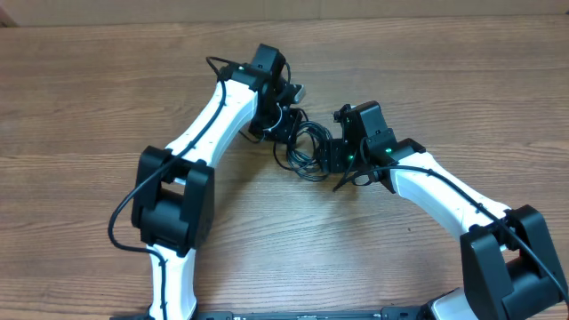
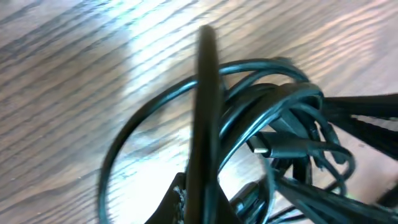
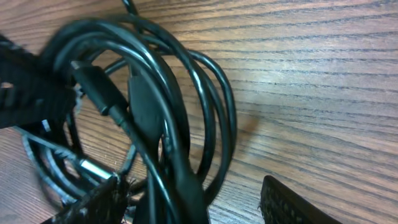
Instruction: Untangle cables
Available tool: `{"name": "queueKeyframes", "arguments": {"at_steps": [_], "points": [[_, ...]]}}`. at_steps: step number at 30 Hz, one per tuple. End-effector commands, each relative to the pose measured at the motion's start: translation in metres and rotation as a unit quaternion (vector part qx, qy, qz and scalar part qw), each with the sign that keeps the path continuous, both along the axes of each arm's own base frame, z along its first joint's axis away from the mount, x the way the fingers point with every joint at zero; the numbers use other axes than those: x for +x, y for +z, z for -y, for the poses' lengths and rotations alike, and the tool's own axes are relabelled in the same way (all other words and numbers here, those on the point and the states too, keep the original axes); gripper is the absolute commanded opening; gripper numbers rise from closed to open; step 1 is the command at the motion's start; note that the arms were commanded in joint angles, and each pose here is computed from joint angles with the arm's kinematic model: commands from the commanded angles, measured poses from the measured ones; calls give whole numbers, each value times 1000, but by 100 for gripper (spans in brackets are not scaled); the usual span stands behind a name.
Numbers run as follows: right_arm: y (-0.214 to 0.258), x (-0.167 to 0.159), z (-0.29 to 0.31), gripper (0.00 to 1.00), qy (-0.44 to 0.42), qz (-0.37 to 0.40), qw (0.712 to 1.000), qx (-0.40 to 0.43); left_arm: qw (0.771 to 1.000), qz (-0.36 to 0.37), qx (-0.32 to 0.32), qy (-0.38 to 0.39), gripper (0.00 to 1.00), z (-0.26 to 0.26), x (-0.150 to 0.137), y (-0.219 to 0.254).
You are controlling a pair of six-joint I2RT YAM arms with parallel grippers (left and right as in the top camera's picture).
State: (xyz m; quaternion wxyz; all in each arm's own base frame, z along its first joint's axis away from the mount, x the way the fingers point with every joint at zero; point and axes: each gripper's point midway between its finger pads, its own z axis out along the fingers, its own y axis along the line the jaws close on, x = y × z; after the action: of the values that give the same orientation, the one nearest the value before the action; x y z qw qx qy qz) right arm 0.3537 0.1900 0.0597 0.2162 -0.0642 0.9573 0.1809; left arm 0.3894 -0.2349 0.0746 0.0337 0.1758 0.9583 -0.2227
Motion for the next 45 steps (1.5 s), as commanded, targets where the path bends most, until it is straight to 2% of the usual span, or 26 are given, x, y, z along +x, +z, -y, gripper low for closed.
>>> {"name": "queueKeyframes", "arguments": {"at_steps": [1, 2, 3, 4, 12, 17, 18, 20, 25, 28, 29, 30, 33, 36, 41, 45], "points": [[1, 3, -1, 58, -3, 3, 1000, -2, 998, 6, -58, -14, 4, 18, -5, 32], [1, 3, -1, 39, -3, 3, 1000, -2, 998, 4, -57, -13, 4, 18, -6, 31], [1, 3, -1, 15, -2, 3, 1000, -2, 998, 2, -56, -13, 4, 17, -7, 31], [2, 3, -1, 4, -3, 3, 1000, -2, 999, 1, -52, -13, 4, 16, -8, 30], [-5, -3, 19, 4, -24, -19, 999, -37, 999, 26, 33, 30, 4, -21, 10, 17], [-6, -5, 40, 4, -49, -41, 997, -45, 996, 23, 33, 76, 4, -46, 23, 21], [-6, -5, 44, 4, -54, -44, 997, -46, 996, 24, 33, 82, 4, -50, 25, 22], [-4, -4, 55, 11, -67, -49, 995, -47, 994, 26, 29, 99, 4, -61, 29, 28], [2, 2, 80, 10, -122, -55, 990, -35, 993, 34, 1, 113, 4, -71, 30, 52], [6, 5, 89, 11, -158, -59, 985, -19, 994, 47, -49, 87, 4, -60, 25, 75], [8, 5, 86, 17, -157, -61, 986, -8, 994, 53, -72, 69, 4, -53, 21, 85], [10, 5, 80, 28, -148, -63, 987, 8, 993, 59, -94, 52, 4, -47, 18, 94], [18, 1, 55, 49, -98, -72, 990, 65, 986, 72, -150, -2, 4, -27, 6, 113], [27, 0, 39, 54, -55, -63, 991, 100, 988, 73, -132, -15, 4, -27, 2, 108], [37, 8, 35, 64, -49, -45, 992, 112, 998, 57, -34, -10, 4, -42, -3, 77], [47, 8, 23, 66, -17, -38, 989, 142, 997, 39, -50, -42, 4, -24, -15, 69]]}}
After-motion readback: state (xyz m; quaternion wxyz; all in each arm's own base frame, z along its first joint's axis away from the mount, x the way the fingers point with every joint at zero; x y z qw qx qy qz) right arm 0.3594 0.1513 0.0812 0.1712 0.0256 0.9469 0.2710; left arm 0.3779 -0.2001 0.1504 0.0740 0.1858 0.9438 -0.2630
